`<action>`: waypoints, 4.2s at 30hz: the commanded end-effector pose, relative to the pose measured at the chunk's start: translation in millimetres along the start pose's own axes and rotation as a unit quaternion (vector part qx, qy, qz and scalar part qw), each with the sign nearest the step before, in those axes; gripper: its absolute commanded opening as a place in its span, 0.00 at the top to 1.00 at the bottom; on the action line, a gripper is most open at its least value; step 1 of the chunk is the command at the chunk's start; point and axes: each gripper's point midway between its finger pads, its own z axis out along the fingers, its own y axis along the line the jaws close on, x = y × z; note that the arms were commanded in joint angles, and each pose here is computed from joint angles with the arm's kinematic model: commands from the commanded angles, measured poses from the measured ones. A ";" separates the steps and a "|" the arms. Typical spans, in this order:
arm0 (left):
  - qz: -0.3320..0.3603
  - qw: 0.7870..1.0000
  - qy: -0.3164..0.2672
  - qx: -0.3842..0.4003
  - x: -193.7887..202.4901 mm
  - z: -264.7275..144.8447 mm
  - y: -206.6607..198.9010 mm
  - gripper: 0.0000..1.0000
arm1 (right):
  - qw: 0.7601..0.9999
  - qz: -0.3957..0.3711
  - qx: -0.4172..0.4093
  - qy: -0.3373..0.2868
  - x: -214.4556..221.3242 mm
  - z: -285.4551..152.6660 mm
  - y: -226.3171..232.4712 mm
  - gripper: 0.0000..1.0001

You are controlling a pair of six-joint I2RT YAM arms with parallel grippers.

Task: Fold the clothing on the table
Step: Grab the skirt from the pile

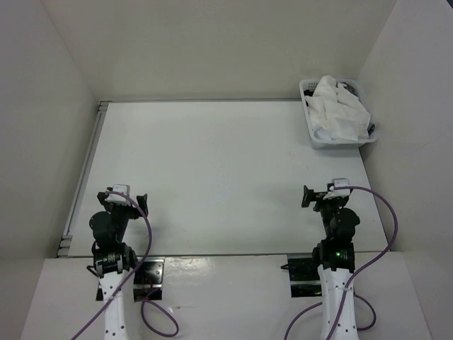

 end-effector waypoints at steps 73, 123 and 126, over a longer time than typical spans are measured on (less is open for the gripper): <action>0.003 0.943 0.332 0.020 -174.2 75.3 60.0 0.01 | 0.960 0.132 -0.035 0.245 -167.7 145.2 -87.4 0.01; -0.091 0.964 0.238 0.079 -137.5 61.5 68.3 0.02 | 0.949 0.012 0.058 0.310 -31.2 271.2 -152.5 0.01; -0.091 0.962 0.242 0.084 -139.9 67.2 68.1 0.02 | 0.955 0.033 0.032 0.292 -51.9 282.0 -143.7 0.01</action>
